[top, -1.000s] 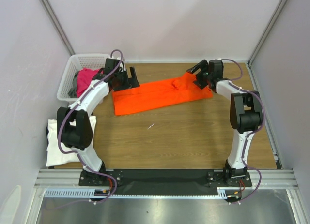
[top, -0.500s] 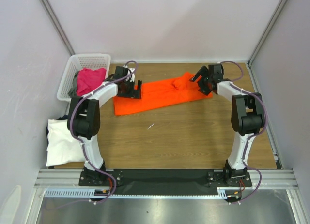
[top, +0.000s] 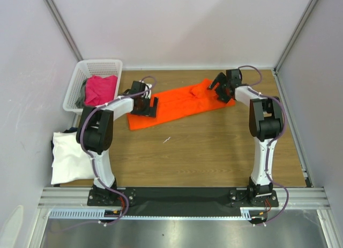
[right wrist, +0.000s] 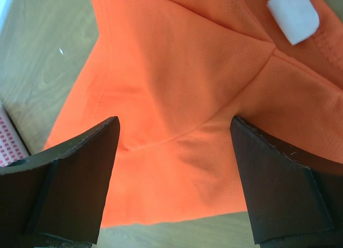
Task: Fold and stack the t-shirts
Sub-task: Fold the tshirt
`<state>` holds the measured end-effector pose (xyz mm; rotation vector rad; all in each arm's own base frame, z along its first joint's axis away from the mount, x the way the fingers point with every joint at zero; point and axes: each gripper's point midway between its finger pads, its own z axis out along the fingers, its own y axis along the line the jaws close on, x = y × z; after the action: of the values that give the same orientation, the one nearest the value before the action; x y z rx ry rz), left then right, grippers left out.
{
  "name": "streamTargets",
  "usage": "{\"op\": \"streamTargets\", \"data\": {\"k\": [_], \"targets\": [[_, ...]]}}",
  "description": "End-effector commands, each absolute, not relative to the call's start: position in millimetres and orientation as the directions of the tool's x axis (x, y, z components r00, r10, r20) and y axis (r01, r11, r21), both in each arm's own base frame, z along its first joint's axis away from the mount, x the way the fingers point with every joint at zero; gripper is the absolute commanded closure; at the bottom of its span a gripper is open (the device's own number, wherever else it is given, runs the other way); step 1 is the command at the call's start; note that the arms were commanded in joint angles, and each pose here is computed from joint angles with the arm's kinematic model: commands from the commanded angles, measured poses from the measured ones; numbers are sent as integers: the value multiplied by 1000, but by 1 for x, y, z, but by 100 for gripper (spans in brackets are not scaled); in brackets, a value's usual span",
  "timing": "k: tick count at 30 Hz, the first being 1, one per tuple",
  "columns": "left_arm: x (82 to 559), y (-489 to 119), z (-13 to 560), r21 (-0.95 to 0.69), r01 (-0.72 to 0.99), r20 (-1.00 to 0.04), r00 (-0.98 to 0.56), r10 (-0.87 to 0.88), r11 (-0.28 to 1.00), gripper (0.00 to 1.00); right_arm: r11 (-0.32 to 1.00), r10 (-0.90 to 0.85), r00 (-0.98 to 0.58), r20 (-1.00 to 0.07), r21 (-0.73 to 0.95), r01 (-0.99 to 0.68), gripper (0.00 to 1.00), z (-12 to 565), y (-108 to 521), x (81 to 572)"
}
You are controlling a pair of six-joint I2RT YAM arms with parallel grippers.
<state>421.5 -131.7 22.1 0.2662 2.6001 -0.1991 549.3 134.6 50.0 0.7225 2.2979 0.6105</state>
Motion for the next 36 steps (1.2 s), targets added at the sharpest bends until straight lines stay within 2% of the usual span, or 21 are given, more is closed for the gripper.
{"op": "streamTargets", "data": {"k": [1,6,11,12,15,16,17,21,27,36], "targets": [[369,-167,10,-161,211,-416,-901,127,964,3,761,601,-634,-486,589,270,10,55,139,571],[317,-213,11,-209,236,-370,-917,147,949,3,779,553,-668,-497,592,205,10,42,152,593],[257,-234,20,-234,259,-309,-934,181,937,3,805,503,-650,-570,583,111,9,56,160,626],[242,-246,23,-249,275,-302,-933,195,929,3,815,483,-662,-573,570,101,9,45,161,629],[207,-275,30,-296,326,-293,-926,239,898,3,796,443,-666,-600,605,-16,9,65,182,645],[199,-282,29,-304,331,-284,-926,247,893,3,789,407,-693,-595,611,-61,9,53,194,645],[191,-289,27,-313,318,-266,-934,239,895,3,783,393,-679,-621,613,-108,9,69,201,653],[151,-326,22,-330,367,-249,-922,295,869,2,785,316,-684,-658,586,-202,8,68,238,650],[133,-352,20,-332,403,-249,-909,333,853,3,783,288,-689,-665,578,-230,6,66,268,639],[142,-354,21,-319,430,-318,-888,332,845,2,775,231,-691,-685,559,-296,6,68,306,621]]}}
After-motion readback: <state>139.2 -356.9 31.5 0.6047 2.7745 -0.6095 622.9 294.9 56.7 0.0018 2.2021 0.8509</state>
